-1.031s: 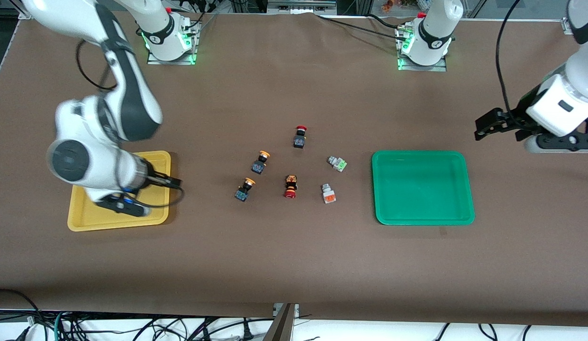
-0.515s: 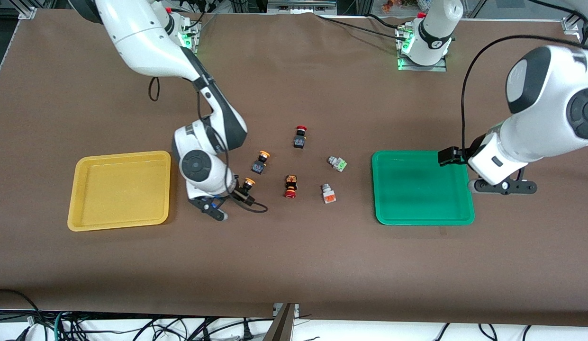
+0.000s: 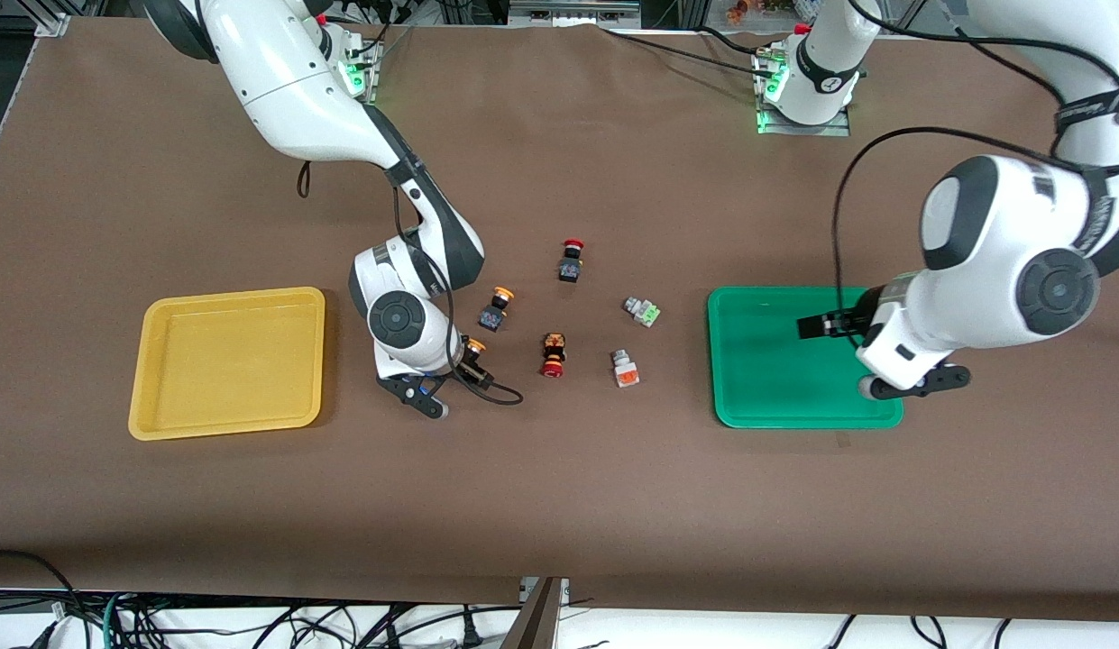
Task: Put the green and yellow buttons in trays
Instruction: 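Grasp a black button with the right gripper while the left gripper moves out, then place the black button in the yellow tray while the left gripper grasps the green button, then carry the green button to the green tray while the right gripper grasps another black button, then release the green button in the green tray with the left gripper, then place the black button in the yellow tray while the left gripper grasps the orange button, then carry the orange button to the green tray while the right gripper withdraws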
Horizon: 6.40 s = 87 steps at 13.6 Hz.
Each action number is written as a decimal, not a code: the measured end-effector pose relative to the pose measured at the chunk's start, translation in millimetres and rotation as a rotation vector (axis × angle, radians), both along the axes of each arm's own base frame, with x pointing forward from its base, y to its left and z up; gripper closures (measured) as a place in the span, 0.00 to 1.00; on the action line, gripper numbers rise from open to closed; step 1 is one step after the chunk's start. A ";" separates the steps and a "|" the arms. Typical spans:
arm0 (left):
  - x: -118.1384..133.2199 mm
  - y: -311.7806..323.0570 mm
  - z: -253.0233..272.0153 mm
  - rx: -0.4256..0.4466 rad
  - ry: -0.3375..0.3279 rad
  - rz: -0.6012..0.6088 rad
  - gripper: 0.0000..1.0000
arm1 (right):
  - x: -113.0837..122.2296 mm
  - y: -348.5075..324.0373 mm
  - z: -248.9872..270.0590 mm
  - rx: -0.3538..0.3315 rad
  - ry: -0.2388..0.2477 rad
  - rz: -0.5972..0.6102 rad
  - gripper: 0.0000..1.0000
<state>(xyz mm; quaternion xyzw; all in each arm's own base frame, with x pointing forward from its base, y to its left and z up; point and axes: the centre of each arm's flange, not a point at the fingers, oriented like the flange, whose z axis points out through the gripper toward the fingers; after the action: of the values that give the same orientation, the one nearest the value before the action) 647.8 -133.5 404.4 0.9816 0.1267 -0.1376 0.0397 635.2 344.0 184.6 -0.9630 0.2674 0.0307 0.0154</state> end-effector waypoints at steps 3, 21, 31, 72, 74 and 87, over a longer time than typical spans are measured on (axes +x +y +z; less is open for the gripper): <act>-5.4 -45.4 -76.8 0.045 0.041 0.135 0.00 | 7.1 -7.2 4.8 -0.002 -0.016 0.053 0.59; -91.8 -211.7 -228.2 0.134 0.059 0.430 0.61 | 20.5 -444.5 19.4 0.034 0.191 0.586 0.45; -15.4 -96.1 -130.2 0.096 0.097 0.227 1.00 | -11.4 -66.0 76.6 0.038 0.112 0.251 0.00; -6.1 -252.1 -231.5 0.034 -0.184 0.139 0.99 | 31.2 -328.0 276.3 0.094 0.187 0.554 0.00; -0.4 -243.3 -229.7 0.065 -0.210 0.086 1.00 | 21.4 -319.9 312.7 0.045 0.173 0.516 0.00; 1.0 -29.0 -220.9 0.057 -0.123 -0.179 0.63 | -76.3 -343.5 450.1 0.017 0.042 0.508 0.00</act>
<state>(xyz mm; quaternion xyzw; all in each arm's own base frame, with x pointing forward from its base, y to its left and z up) 648.8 -162.5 183.5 0.9963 0.0395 -0.0766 0.0070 558.9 0.5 634.7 -0.9982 0.0171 0.0559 0.0096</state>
